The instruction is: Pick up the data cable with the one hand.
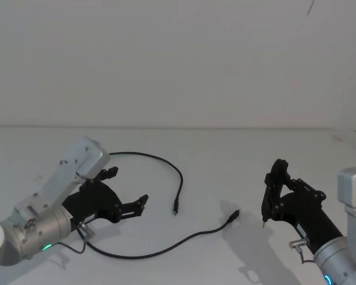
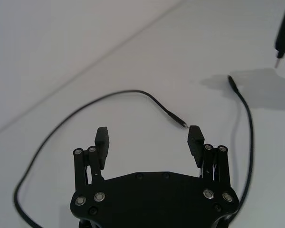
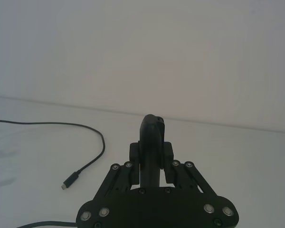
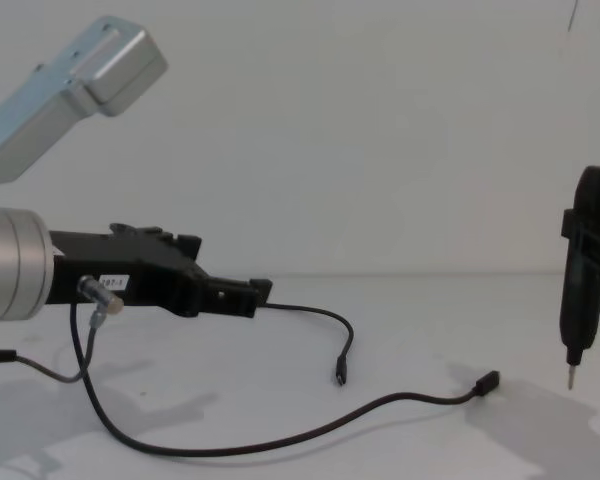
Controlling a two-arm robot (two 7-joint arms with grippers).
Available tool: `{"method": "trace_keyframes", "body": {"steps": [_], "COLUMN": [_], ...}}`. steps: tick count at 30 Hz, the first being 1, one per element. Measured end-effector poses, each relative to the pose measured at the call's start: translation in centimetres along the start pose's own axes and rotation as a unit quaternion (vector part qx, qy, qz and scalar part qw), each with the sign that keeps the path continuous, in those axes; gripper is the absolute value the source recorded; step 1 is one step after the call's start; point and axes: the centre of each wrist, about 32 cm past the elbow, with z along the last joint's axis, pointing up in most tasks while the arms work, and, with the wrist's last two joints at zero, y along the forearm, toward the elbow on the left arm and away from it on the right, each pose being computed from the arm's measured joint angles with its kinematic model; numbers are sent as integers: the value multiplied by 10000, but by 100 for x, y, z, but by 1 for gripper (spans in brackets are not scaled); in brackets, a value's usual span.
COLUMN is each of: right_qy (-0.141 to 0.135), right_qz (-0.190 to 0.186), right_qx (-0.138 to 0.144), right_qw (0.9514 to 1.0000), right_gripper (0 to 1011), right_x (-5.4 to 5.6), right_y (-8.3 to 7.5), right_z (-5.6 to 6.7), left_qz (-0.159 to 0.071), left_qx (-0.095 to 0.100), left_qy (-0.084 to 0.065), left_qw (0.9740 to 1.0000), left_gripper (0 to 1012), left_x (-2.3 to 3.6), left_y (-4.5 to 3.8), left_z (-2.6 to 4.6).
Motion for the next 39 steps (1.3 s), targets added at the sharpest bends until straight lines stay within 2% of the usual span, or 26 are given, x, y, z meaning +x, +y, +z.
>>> {"method": "trace_keyframes", "body": {"steps": [2,5,7,14,21,28,39], "right_qy": [0,0,0,0,0,0,0], "right_qz": [-1,0,0,-1,0,0,0], "right_qx": [0,0,0,0,0,0,0], "right_qw": [10000,10000,10000,10000,10000,10000,10000], "right_gripper": [279,279,279,279,279,279,279], "right_x": [0,0,0,0,0,0,0], "right_y": [0,0,0,0,0,0,0], "right_z": [0,0,0,0,0,0,0], "left_qz": [-86,-261,-313,-527,-650,-784,-1026], "left_qx": [79,301,378,718,941,1109,1238], "left_qy": [29,158,214,518,694,782,765], "left_qw": [9999,9991,9986,9947,9910,9876,9840], "left_gripper": [1001,1001,1001,1001,1001,1001,1001], "left_x": [14,22,19,-39,-90,-151,-239], "left_y": [-6,-36,-52,-179,-289,-400,-530], "left_z": [32,104,134,287,371,421,445]}}
